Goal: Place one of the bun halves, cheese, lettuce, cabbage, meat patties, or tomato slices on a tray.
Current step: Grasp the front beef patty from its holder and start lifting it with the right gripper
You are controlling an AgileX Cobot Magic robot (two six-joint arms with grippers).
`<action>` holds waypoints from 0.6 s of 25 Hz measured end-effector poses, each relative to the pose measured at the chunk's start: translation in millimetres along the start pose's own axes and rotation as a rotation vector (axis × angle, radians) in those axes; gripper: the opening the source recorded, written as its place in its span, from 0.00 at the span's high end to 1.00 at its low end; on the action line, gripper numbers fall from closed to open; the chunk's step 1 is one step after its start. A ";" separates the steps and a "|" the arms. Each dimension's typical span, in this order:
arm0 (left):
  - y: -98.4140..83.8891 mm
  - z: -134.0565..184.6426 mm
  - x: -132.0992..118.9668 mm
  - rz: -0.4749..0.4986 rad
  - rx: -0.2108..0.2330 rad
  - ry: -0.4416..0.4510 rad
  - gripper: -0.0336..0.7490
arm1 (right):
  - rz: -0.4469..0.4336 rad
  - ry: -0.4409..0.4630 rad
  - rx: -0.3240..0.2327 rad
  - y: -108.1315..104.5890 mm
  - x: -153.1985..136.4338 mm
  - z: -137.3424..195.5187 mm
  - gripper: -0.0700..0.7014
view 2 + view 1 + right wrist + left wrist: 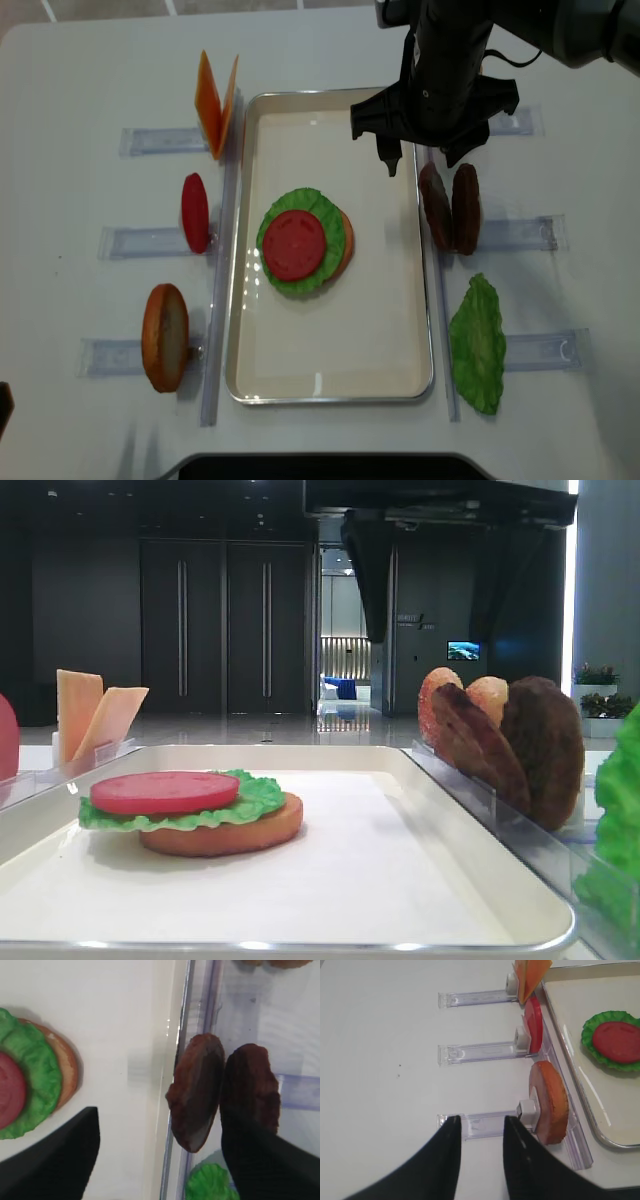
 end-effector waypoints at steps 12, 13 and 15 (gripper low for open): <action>0.0 0.0 0.0 0.000 0.000 0.000 0.72 | 0.032 0.070 -0.006 -2.4 -26.1 7.8 0.28; 0.0 0.0 0.0 0.000 0.000 0.000 0.73 | 0.040 0.080 -0.006 -4.2 -29.1 10.5 0.28; 0.0 0.0 0.0 0.000 0.000 0.000 0.75 | 0.057 0.102 -0.005 -8.4 -35.1 16.8 0.29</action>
Point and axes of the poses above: a point on each arm's last joint axis where the gripper is mounted, x pointing back along that axis away from the gripper, y along the wrist's bending axis when the last joint is at zero, z = x × y, the point moved 10 cm from there along -x, pointing out along that axis toward the gripper
